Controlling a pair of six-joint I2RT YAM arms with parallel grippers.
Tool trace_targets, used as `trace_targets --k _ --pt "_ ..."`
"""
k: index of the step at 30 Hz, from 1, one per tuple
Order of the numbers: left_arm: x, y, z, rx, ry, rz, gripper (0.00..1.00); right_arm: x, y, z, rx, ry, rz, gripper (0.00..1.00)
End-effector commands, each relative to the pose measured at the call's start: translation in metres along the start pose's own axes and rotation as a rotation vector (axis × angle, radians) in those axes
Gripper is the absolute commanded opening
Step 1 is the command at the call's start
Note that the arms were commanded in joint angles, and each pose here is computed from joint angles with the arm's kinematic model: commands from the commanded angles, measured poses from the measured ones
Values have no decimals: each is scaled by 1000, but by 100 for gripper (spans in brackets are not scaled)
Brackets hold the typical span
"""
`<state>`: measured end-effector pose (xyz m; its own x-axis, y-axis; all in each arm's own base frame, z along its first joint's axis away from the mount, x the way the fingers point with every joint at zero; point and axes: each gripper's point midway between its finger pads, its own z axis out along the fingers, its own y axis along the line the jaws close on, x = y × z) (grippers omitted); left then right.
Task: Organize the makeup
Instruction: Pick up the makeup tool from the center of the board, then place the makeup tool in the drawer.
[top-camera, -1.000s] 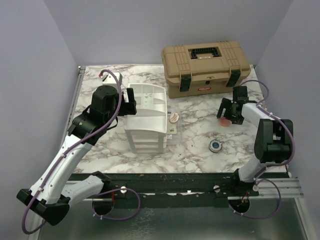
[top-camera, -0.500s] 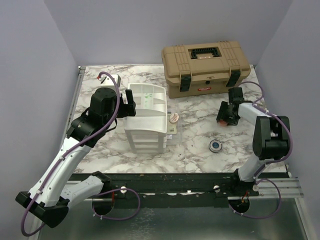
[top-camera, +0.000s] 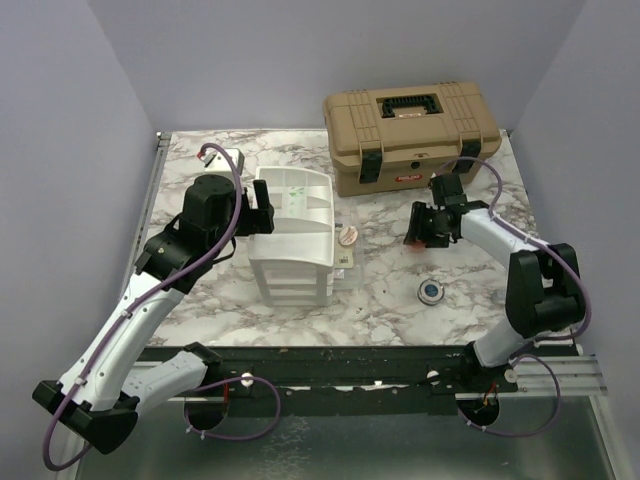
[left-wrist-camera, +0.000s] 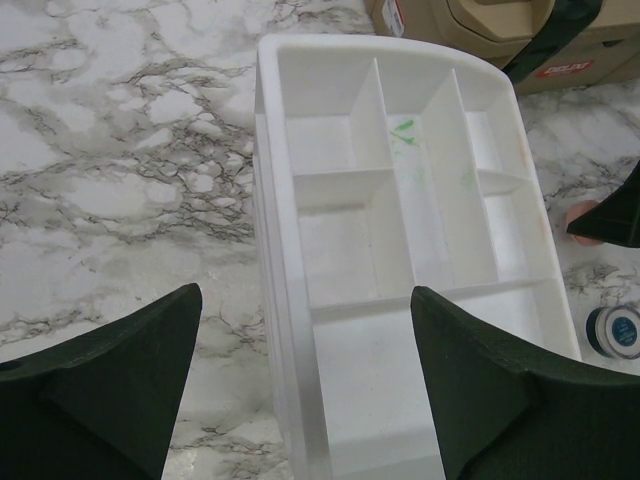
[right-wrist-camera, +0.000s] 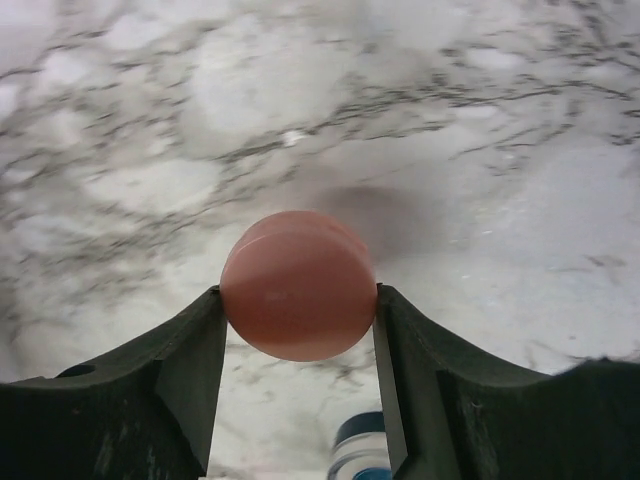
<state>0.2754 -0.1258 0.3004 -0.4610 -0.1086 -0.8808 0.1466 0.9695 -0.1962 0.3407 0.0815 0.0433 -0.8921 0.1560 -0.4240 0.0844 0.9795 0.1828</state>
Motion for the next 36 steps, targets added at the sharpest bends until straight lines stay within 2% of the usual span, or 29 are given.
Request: trace_targets --k 1,12,19,28,36 --pt "10 -3 3 17 35 -5 87 0 41 -31 -132 -29 -35 50" --pt "16 -5 5 28 55 -12 87 -15 103 -98 -340 -131 -93 49" --pt "20 -9 9 41 77 -18 87 -15 156 -137 -494 -170 -216 48" --pt "24 -10 13 43 98 -10 87 18 198 -120 -417 -62 -418 48" --pt "25 -7 14 27 100 6 87 34 203 -97 -297 -1 -503 49"
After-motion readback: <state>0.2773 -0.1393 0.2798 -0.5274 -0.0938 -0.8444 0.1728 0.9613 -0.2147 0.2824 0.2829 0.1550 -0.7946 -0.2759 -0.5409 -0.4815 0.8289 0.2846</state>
